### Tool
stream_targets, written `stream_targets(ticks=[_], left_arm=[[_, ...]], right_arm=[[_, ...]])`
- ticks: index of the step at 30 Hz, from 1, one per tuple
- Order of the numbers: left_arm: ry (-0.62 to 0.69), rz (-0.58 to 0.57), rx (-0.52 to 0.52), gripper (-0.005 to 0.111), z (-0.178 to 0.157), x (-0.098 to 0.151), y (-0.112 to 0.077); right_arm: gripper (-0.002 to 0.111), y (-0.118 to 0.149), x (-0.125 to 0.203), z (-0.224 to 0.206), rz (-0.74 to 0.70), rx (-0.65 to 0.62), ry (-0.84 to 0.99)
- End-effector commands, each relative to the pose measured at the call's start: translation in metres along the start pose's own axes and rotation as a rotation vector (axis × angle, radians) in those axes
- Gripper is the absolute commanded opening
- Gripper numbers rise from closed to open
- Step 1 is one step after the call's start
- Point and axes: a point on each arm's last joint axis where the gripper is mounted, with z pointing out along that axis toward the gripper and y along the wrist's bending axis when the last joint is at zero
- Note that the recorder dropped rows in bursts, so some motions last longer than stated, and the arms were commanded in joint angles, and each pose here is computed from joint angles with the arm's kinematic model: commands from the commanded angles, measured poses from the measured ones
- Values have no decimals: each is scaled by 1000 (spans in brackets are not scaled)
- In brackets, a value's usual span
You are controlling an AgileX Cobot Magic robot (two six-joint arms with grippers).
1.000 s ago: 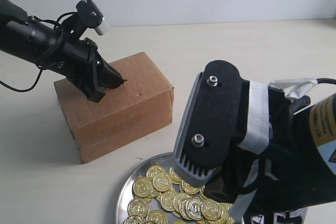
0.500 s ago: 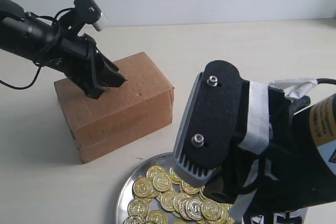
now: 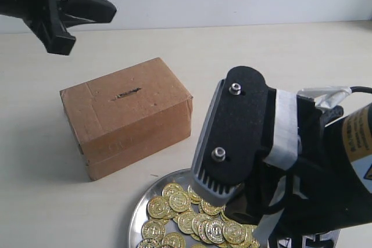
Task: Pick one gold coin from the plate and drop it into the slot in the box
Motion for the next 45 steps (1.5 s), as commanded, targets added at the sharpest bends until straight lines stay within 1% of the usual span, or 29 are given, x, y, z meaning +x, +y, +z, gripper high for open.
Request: stream_targets(ticks=[1, 6, 13, 18, 20, 21, 23, 27, 30, 35, 39, 41, 45], left_arm=[[-83, 50, -32, 0, -35, -21, -15], [-129, 87, -64, 0, -55, -30, -23], [-136, 92, -69, 0, -58, -32, -25], [-138, 93, -72, 0, -59, -32, -25], [-150, 102, -82, 0, -64, -34, -27], [-159, 109, -88, 0, -68, -35, -30], [-174, 121, -97, 0, -77, -36, -36], [-226, 165, -140, 0, -101, -41, -51], [-276, 205, -176, 0, -124, -44, -65], [-337, 244, -300, 0, -162, -44, -80], [-375, 280, -442, 0, -195, -42, -97], [-391, 301, -517, 0, -209, -41, -107], [-420, 346, -630, 0, -230, -40, -130]], right_arm=[[0, 0, 0, -2, 5, 3, -17], [0, 0, 0, -2, 5, 3, -17], [0, 0, 0, -3, 8, 3, -21], [0, 0, 3, -14, 8, 10, -66], [0, -1, 5, -21, 13, 19, -95], [0, -2, 6, -26, 27, 20, -113], [0, -6, 9, -36, 100, 5, -158], [0, -19, 20, -58, 261, 16, -262], [0, -28, 33, -81, 373, 68, -365], [0, -32, 59, -117, 484, 227, -519], [0, -23, 79, -141, 543, 359, -631], [0, -15, 90, -152, 565, 431, -689], [0, 5, 107, -168, 588, 562, -789]])
